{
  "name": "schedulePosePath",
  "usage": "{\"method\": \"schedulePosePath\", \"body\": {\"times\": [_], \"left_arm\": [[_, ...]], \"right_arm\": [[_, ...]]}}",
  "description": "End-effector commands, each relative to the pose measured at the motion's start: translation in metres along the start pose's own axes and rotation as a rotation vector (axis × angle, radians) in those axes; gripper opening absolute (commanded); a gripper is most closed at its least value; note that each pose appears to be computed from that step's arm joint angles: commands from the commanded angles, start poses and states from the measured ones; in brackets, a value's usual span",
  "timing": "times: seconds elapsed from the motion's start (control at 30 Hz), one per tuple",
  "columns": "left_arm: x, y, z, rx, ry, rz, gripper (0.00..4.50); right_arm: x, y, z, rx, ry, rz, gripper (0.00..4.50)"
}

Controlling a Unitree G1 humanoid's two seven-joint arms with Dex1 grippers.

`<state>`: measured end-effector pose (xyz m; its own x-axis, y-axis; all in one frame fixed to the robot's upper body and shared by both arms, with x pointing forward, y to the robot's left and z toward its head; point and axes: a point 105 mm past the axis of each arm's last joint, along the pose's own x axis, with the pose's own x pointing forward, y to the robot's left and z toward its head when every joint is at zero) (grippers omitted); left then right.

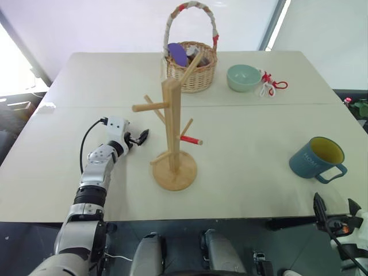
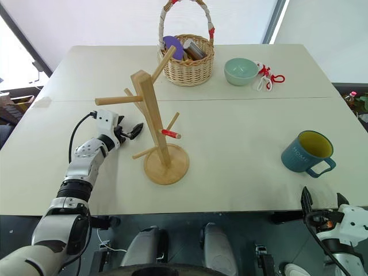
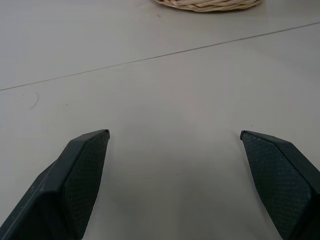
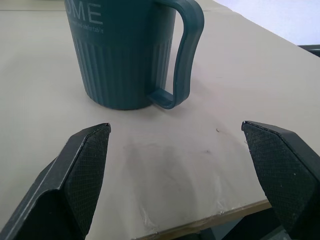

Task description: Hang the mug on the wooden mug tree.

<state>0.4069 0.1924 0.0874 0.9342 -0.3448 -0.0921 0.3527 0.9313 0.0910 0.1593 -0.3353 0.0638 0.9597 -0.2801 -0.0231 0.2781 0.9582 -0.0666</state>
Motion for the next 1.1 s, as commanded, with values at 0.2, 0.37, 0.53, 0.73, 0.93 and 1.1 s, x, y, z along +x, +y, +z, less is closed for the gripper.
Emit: {"method": "schedulePosePath", "body": {"times": [0.2, 0.37, 0.53, 0.73, 0.93, 1.1], "left_arm": [[0.001, -0.004, 0.006, 0.004, -0.014, -0.022, 4.50], [-0.006, 0.002, 0.000, 0.013, 0.003, -0.013, 4.50], [-0.028, -0.003, 0.005, 0.035, -0.052, -0.148, 4.50], [-0.098, -0.066, 0.004, 0.049, -0.055, -0.716, 4.50], [-0.144, -0.111, 0.007, -0.007, 0.029, -1.067, 4.50], [-0.146, -0.120, 0.014, -0.016, 0.028, -1.085, 4.50]], "right_arm": [[0.006, 0.002, 0.011, -0.015, -0.045, -0.006, 4.36], [0.007, 0.003, 0.012, -0.013, -0.043, -0.005, 4.36], [0.010, 0.003, 0.012, -0.006, -0.040, -0.006, 4.36], [0.015, -0.002, 0.018, -0.018, -0.059, -0.016, 4.36], [0.026, -0.001, 0.022, -0.022, -0.084, -0.031, 4.36], [0.031, -0.001, 0.021, -0.022, -0.085, -0.036, 4.36]]}}
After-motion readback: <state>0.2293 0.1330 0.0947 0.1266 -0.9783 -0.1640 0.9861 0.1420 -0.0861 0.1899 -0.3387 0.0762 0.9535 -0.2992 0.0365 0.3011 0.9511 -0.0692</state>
